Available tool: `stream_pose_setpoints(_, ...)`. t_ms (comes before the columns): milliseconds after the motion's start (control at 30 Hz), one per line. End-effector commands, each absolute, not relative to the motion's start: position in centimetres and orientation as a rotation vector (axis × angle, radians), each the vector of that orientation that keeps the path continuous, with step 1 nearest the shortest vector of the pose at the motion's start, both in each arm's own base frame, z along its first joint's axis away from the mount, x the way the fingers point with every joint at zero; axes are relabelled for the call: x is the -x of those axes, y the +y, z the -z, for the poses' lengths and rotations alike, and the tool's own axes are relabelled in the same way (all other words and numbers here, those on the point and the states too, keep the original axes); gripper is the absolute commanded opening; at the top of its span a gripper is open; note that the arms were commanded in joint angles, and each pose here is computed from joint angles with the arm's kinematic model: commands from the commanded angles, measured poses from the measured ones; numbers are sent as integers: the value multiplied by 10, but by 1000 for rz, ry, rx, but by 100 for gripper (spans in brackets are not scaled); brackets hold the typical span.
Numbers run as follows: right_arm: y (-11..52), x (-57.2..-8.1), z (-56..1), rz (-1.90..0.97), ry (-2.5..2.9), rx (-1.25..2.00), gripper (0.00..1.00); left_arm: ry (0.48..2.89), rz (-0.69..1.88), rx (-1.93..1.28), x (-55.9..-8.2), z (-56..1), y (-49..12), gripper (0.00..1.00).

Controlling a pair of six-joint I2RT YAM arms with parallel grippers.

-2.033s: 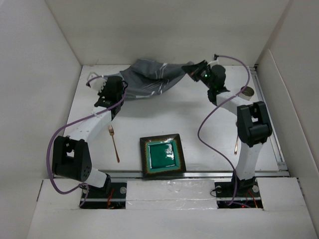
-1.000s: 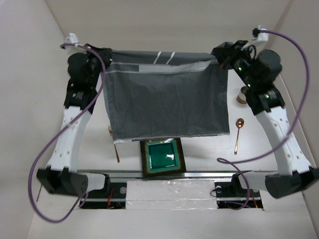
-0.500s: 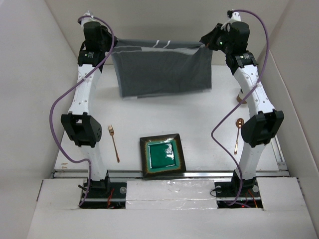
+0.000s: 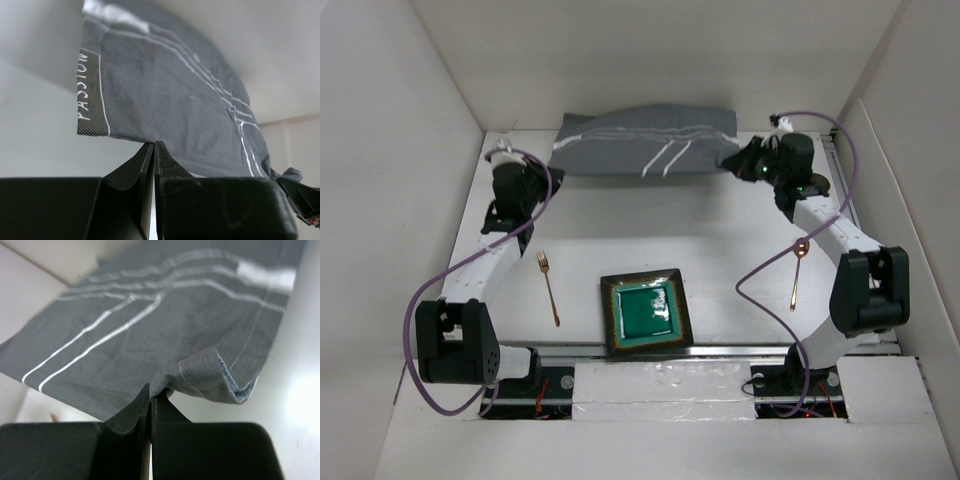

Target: Set the dinner table for one person

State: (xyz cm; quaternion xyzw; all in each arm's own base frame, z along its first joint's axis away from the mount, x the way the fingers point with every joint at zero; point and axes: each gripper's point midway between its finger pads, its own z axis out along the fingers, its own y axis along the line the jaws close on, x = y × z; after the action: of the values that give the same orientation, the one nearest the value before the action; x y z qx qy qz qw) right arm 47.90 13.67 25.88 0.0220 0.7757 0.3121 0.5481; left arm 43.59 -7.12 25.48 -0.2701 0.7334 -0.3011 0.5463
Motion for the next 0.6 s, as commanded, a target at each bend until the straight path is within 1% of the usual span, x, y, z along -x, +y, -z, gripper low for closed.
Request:
stream_pose_setpoints(0,124,-486,-190,-730,1889,-87,0,1654,674,737,-428,-209,-52,0)
stream_pose_setpoints(67,132,-483,-164,-786,1939,-69,0,1651,673,756,-426,-186,-50,0)
stream_pose_setpoints(133,134,-480,-136,-804,1992,-87,0,1701,666,777,-421,-160,-51,0)
stream_pose_setpoints(300,130,-471,-117,-781,2016,-115,0,1777,640,771,-416,-122,-59,0)
stream_pose_setpoints(533,120,-447,-103,-733,2051,-179,0,1816,629,787,-393,-104,-58,0)
stream_pose_setpoints(567,116,-440,-94,-710,2068,-202,0,1811,632,787,-391,-105,-58,0)
